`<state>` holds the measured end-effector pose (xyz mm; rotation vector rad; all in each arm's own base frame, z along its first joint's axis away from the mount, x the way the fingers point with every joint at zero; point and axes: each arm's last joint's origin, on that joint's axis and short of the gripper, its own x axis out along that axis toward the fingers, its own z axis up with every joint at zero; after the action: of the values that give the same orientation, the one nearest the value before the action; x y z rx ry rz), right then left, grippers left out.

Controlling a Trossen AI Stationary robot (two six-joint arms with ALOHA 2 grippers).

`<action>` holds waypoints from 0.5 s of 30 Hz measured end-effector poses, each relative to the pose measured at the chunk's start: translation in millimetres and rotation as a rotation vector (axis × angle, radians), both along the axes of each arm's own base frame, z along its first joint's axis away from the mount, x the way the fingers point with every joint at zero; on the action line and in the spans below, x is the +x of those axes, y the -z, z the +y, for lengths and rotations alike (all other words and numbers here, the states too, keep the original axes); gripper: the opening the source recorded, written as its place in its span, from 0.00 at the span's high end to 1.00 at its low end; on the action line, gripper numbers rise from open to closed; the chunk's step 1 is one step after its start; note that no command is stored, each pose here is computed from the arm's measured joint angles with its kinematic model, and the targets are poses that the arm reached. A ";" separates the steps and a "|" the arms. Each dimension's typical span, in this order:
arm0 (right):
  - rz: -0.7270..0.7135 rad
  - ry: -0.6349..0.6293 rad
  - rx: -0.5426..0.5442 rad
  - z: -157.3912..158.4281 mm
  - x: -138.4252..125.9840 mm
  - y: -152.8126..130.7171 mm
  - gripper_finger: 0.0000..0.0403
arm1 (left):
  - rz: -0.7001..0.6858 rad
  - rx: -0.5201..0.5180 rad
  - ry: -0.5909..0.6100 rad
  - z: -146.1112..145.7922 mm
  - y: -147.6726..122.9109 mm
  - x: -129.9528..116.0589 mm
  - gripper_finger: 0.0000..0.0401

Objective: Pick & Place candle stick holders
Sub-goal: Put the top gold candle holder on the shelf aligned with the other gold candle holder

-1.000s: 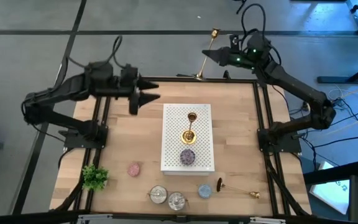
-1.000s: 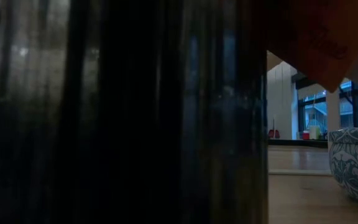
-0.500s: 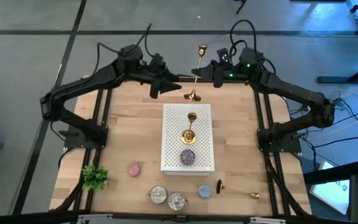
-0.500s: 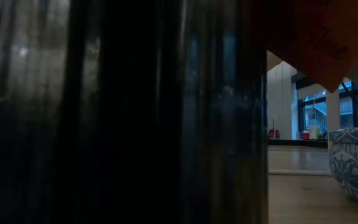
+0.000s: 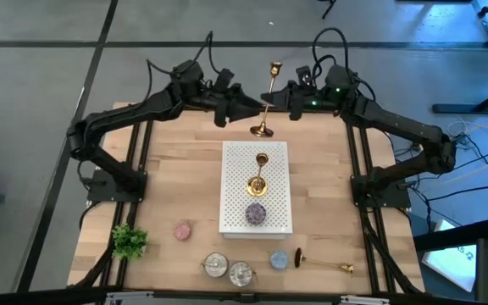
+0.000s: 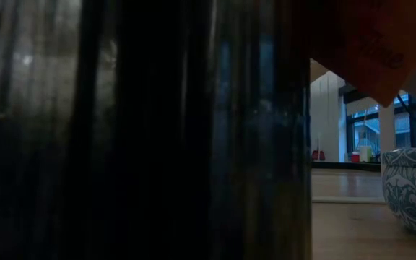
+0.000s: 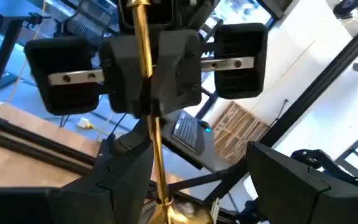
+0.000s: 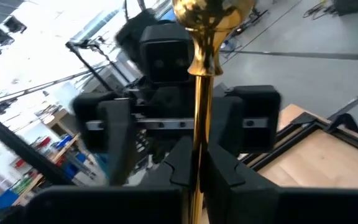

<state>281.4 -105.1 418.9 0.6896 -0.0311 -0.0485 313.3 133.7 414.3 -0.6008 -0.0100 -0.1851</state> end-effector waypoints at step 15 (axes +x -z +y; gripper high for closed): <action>0.000 0.009 0.000 2.3 1.3 0.2 0.96 | 0.048 0.021 -0.108 4.2 9.5 5.5 0.37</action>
<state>282.7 -102.8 418.6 0.6896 -0.0346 -0.0574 318.7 137.9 404.8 -0.5818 0.0064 -0.0662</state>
